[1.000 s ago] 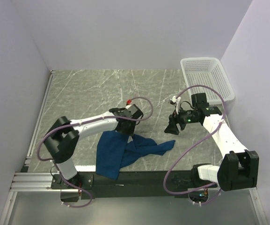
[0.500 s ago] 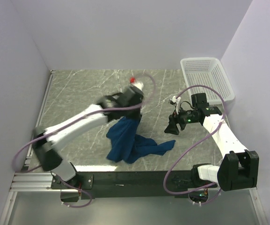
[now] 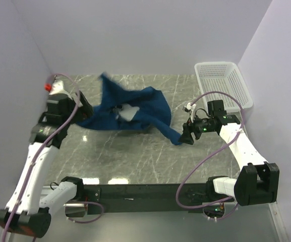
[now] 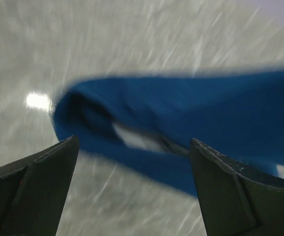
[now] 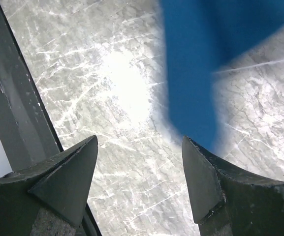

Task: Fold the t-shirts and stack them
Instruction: Flatten the tshirt out

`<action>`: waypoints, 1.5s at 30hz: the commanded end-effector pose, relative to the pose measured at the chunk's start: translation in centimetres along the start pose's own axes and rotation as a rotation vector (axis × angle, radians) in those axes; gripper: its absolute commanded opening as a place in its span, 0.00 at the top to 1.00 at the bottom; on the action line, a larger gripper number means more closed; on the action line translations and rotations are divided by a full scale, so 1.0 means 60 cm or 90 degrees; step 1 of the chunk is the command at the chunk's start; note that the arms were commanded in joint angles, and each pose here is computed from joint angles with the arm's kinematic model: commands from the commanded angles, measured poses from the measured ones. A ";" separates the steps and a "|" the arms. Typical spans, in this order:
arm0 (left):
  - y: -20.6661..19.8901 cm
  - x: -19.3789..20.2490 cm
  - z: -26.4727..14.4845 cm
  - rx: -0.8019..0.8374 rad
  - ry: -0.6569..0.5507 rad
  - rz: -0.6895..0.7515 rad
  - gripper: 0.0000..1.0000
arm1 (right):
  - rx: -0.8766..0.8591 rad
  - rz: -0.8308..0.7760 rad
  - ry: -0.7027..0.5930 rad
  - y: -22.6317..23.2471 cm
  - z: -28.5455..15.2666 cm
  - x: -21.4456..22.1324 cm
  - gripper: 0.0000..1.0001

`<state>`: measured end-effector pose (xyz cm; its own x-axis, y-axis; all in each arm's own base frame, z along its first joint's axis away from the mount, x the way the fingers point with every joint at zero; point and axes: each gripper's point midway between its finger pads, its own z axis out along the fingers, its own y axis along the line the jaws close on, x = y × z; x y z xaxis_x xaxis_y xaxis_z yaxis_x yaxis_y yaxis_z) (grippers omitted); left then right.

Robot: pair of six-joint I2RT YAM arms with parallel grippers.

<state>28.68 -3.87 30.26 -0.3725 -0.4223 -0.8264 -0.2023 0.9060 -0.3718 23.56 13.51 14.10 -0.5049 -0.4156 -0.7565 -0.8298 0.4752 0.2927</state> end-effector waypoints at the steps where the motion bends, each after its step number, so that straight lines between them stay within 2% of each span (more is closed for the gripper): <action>1: 0.006 0.066 0.009 0.035 0.072 0.013 0.01 | 0.013 -0.027 -0.023 -0.003 -0.014 -0.028 0.24; 3: 0.006 0.053 -0.001 0.036 0.048 0.007 0.01 | 0.012 -0.029 -0.022 -0.004 -0.012 -0.028 0.24; 7: 0.002 0.058 0.013 0.042 0.057 0.012 0.01 | -0.004 -0.035 -0.014 0.001 -0.008 -0.020 0.24; 11: -0.016 0.096 0.039 0.090 0.104 0.012 0.02 | -0.027 -0.083 -0.001 0.016 0.006 -0.013 0.24; 15: -0.021 0.159 0.073 0.117 0.180 0.010 0.07 | -0.007 -0.214 0.073 0.020 0.048 -0.001 0.24; 18: -0.019 0.204 0.094 0.121 0.244 0.004 0.12 | 0.034 -0.313 0.101 -0.008 0.071 -0.011 0.24; 21: -0.010 0.230 0.107 0.108 0.273 -0.004 0.13 | 0.066 -0.372 0.083 -0.036 0.093 -0.060 0.24; 24: -0.003 0.231 0.103 0.095 0.260 -0.020 0.13 | 0.044 -0.445 0.058 -0.030 0.129 -0.119 0.24; 25: 0.007 0.215 0.088 0.076 0.214 -0.050 0.12 | 0.061 -0.527 0.051 -0.014 0.180 -0.176 0.24; 26: 0.010 0.225 0.089 0.067 0.223 -0.067 0.12 | 0.051 -0.517 0.069 -0.021 0.196 -0.160 0.24; 28: 0.016 0.220 0.070 0.064 0.195 -0.101 0.11 | 0.083 -0.544 0.038 -0.023 0.225 -0.231 0.23; 29: 0.023 0.238 0.065 0.053 0.204 -0.133 0.11 | 0.078 -0.544 0.060 -0.026 0.267 -0.227 0.23; 30: 0.027 0.241 0.058 0.051 0.200 -0.151 0.11 | 0.096 -0.558 0.033 -0.025 0.276 -0.275 0.24; 32: 0.035 0.252 0.039 0.047 0.192 -0.193 0.11 | 0.092 -0.566 0.063 -0.035 0.330 -0.272 0.24; 33: 0.041 0.256 0.034 0.039 0.190 -0.209 0.11 | 0.096 -0.585 0.043 -0.022 0.344 -0.305 0.24; 37: 0.062 0.257 0.008 0.010 0.158 -0.260 0.12 | 0.127 -0.601 0.050 -0.028 0.416 -0.322 0.24; 41: 0.072 0.241 -0.006 -0.004 0.126 -0.267 0.12 | 0.145 -0.585 0.059 -0.040 0.481 -0.317 0.24; 45: 0.074 0.234 -0.015 -0.007 0.121 -0.259 0.12 | 0.158 -0.580 0.066 -0.050 0.515 -0.331 0.26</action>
<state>21.73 -6.54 16.30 -0.4593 -0.7254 -0.5128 -0.3536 0.6788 -0.6436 41.11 42.86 7.46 0.2872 -0.7803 -0.5556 -0.8846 0.0065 -0.4663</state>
